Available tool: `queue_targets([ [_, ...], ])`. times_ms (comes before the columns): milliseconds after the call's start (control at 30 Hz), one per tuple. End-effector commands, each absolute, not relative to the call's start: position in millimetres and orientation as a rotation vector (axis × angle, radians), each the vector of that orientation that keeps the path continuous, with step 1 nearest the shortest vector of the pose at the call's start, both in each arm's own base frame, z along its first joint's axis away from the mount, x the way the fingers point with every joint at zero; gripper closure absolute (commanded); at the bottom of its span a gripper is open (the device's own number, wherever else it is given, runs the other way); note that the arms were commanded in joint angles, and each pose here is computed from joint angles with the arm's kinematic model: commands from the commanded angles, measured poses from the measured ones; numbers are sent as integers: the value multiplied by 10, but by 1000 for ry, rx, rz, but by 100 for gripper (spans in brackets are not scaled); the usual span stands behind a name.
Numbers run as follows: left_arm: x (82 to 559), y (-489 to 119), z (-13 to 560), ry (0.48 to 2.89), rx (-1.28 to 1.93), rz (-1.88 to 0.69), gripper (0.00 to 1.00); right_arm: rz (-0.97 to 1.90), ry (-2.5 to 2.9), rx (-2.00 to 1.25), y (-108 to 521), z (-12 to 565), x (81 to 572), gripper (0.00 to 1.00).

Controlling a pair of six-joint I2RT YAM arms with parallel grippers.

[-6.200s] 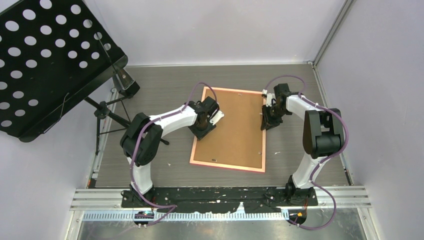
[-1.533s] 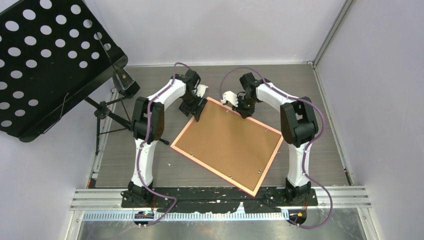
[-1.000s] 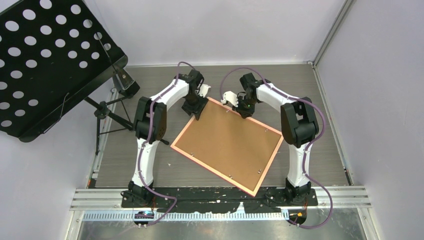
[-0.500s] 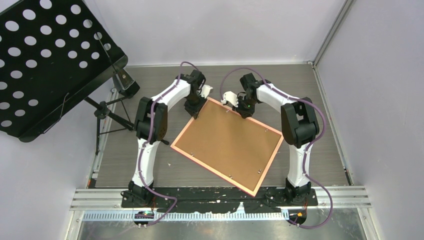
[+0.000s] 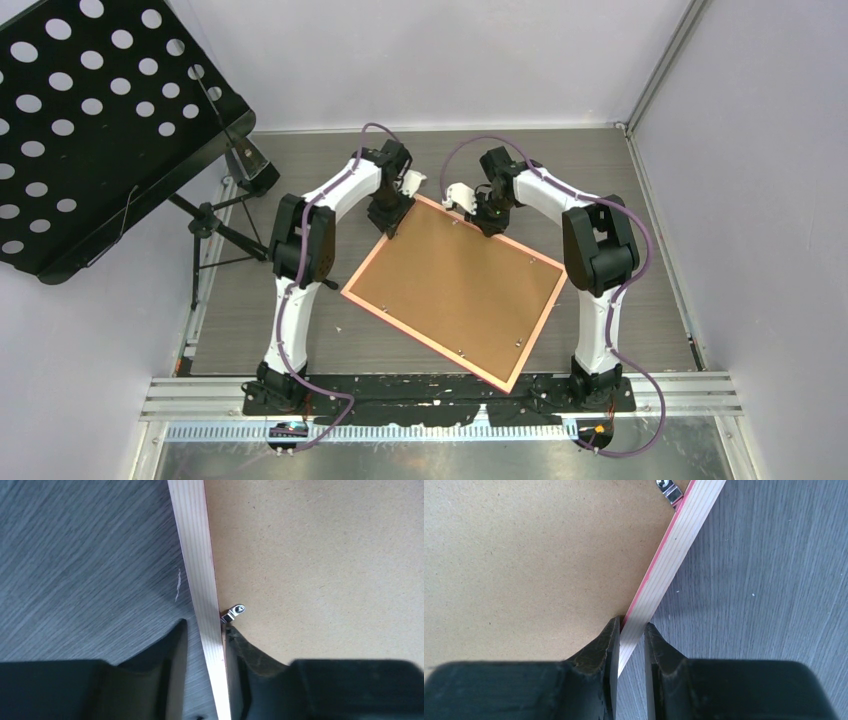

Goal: Put the photo into the frame

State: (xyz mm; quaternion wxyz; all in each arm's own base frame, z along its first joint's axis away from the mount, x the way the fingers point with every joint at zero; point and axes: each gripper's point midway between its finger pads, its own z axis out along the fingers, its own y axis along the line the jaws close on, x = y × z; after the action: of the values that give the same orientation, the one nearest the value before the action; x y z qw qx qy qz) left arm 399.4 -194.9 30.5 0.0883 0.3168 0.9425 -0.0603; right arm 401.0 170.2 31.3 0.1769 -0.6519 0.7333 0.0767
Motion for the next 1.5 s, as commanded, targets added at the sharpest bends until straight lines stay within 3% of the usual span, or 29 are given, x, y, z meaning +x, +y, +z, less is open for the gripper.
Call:
queue_targets([
  [0, 4014, -1914, 562, 2758, 963, -163, 64, 191, 2031, -1913, 1711, 287, 3962, 95],
  [133, 3913, -1882, 554, 2794, 952, -208, 55, 171, 2049, -1884, 1705, 290, 4002, 95],
  [333, 3838, -1745, 541, 2813, 934, -209, 55, 158, 2063, -1864, 1696, 268, 4017, 95],
  [933, 3476, -1713, 335, 2911, 803, -401, 100, 24, 2106, -1691, 1750, 361, 4498, 95],
  [1300, 3270, -1676, 196, 2938, 657, -447, 100, -14, 2138, -1521, 1906, 428, 4947, 94],
  [1467, 3135, -1687, 145, 2953, 562, -481, 100, -45, 2164, -1410, 1925, 501, 5099, 80],
])
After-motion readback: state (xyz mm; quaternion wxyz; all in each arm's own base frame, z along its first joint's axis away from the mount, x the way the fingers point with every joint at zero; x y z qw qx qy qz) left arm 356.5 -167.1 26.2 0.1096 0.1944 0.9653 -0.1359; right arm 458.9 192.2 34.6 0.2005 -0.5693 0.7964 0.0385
